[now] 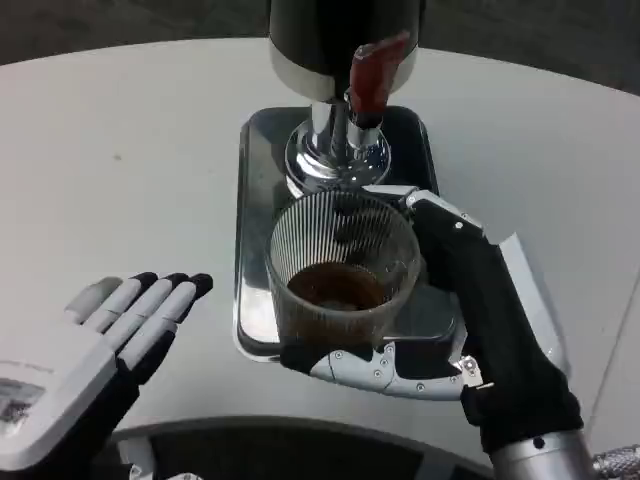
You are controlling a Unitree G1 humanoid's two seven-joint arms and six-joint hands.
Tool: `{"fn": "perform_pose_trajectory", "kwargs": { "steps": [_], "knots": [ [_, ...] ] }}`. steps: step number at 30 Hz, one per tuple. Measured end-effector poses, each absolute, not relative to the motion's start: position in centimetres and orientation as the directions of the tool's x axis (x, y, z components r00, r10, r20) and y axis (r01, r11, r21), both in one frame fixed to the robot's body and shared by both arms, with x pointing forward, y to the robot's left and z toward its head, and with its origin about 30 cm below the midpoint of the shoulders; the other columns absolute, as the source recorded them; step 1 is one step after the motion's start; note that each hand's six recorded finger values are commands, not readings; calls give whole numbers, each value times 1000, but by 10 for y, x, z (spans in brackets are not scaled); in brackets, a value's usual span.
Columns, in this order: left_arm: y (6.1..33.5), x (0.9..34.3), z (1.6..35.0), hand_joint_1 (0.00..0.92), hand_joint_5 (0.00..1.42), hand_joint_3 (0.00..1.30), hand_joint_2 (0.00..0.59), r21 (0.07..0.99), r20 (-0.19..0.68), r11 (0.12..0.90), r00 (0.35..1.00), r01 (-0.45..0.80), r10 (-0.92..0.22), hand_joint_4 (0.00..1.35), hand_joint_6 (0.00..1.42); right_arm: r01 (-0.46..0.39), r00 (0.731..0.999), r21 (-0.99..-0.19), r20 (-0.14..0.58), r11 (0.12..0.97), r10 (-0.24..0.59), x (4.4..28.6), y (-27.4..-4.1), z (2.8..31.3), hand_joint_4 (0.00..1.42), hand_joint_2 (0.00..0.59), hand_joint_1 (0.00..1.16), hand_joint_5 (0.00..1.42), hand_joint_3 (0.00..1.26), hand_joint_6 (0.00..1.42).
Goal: Grasp the cup under the faucet to collect the drink, then remove the cup.
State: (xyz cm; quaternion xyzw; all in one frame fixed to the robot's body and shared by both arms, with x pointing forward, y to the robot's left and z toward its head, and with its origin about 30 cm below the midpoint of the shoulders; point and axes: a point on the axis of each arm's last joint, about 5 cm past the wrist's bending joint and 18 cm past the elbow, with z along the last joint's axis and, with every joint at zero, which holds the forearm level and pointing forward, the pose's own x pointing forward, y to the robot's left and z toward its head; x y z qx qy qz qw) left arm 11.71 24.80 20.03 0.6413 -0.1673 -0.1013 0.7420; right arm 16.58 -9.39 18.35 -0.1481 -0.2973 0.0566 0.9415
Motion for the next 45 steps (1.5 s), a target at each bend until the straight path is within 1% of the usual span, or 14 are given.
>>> {"fn": "perform_pose_trajectory", "kwargs": {
  "steps": [3, 7, 14, 19, 25, 30, 36, 39, 45],
  "knots": [
    [249, 112, 198, 0, 0, 0, 49, 985, 123, 158, 921, -68, -369, 0, 0, -46, 817, -324, 532, 945, 222, 159, -96, 185, 878, 101, 1086, 978, 667, 1365],
    [249, 108, 198, 0, 0, 0, 43, 986, 121, 151, 919, -68, -376, 0, 0, -83, 825, -342, 503, 936, 257, 147, -100, 185, 874, 101, 1086, 978, 667, 1353],
    [246, 106, 197, 0, 0, 0, 39, 989, 114, 136, 912, -64, -395, 0, 0, -140, 814, -364, 487, 921, 317, 135, -105, 188, 872, 101, 1086, 977, 667, 1348],
    [239, 112, 198, 0, 0, 0, 37, 988, 125, 139, 894, -71, -431, 0, 0, -140, 823, -352, 478, 925, 307, 133, -108, 187, 872, 101, 1086, 977, 667, 1348],
    [234, 117, 200, 0, 0, 0, 22, 990, 110, 132, 886, -55, -451, 0, 0, -128, 830, -352, 473, 927, 295, 133, -111, 186, 872, 101, 1086, 977, 667, 1348],
    [231, 120, 202, 0, 0, 0, 20, 992, 111, 109, 891, -69, -441, 0, 0, -126, 827, -365, 474, 922, 301, 133, -112, 186, 872, 101, 1086, 977, 670, 1348],
    [229, 124, 201, 0, 0, 0, 18, 990, 120, 122, 899, -75, -422, 0, 0, -120, 826, -371, 477, 921, 300, 132, -112, 186, 872, 101, 1086, 977, 673, 1348],
    [229, 124, 200, 0, 0, 0, 17, 991, 113, 110, 904, -74, -413, 0, 0, -122, 830, -363, 474, 924, 296, 131, -111, 185, 872, 101, 1086, 977, 674, 1348],
    [228, 125, 200, 0, 0, 0, 16, 990, 114, 118, 908, -71, -404, 0, 0, -112, 834, -366, 471, 924, 288, 131, -113, 185, 872, 101, 1086, 977, 674, 1348]
  ]
}}
